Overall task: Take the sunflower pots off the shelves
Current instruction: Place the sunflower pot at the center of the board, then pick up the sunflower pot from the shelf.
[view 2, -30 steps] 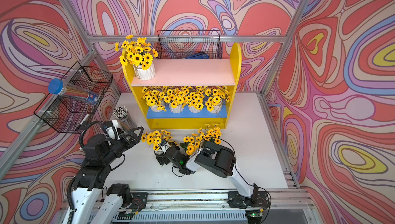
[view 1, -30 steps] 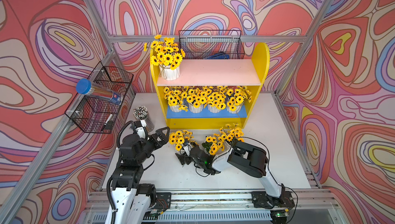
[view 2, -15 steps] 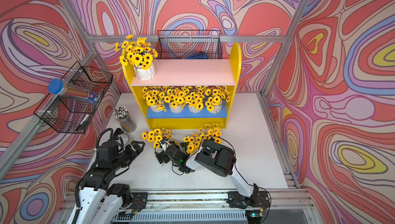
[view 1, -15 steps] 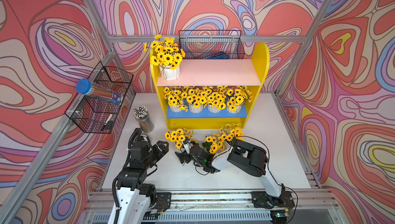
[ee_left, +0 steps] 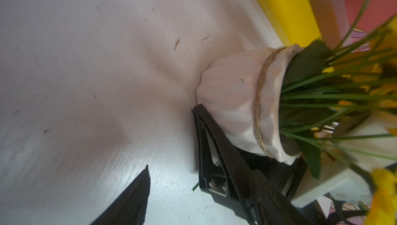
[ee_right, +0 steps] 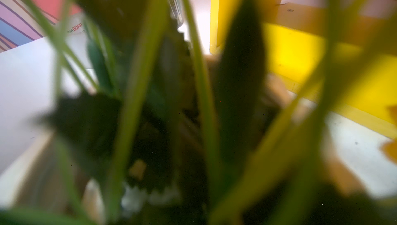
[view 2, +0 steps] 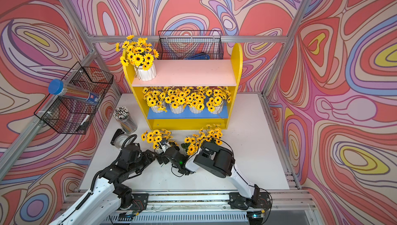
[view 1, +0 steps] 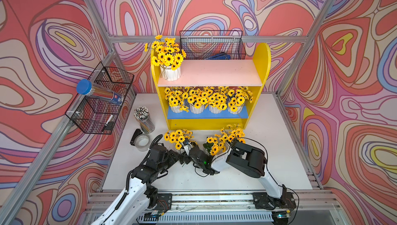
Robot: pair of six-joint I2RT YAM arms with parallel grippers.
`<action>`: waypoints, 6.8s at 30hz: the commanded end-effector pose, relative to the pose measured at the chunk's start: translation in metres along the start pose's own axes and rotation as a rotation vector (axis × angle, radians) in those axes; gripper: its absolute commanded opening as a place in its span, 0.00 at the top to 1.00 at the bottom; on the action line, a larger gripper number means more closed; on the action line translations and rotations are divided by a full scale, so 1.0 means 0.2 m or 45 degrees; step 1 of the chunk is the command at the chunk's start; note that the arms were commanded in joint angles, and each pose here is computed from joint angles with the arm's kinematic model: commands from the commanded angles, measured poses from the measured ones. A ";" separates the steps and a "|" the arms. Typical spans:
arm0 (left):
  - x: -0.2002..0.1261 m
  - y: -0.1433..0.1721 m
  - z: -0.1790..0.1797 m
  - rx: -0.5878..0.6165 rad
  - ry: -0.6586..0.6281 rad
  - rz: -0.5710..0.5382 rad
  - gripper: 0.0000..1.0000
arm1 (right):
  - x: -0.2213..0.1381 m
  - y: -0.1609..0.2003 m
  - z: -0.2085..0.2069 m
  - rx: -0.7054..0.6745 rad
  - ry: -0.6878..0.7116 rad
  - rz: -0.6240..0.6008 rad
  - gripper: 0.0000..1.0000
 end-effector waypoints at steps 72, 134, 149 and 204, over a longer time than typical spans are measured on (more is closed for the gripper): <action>-0.93 -0.49 -0.67 0.678 0.252 -0.485 0.08 | -1.13 -0.85 0.30 -0.105 0.152 -0.185 0.05; -0.65 -1.34 -1.34 1.153 -0.100 -0.916 0.00 | -1.02 -0.94 -0.09 0.035 0.139 -0.221 0.02; -0.58 -1.41 -1.34 1.154 -0.051 -0.998 0.00 | -0.99 -0.92 -0.11 0.030 0.127 -0.197 0.02; -0.71 -1.61 -1.46 1.067 0.022 -1.124 0.00 | -0.96 -0.92 -0.09 0.017 0.045 -0.199 0.02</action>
Point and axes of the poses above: each gripper's point midway between its finger pads, its own x axis out along the fingers, its own z axis along the line the jaws close on, y = z × x, the point moved 6 cm from there along -x, back along the fingers, and after that the axes turned 10 degrees about x, right-handed, at the moved point
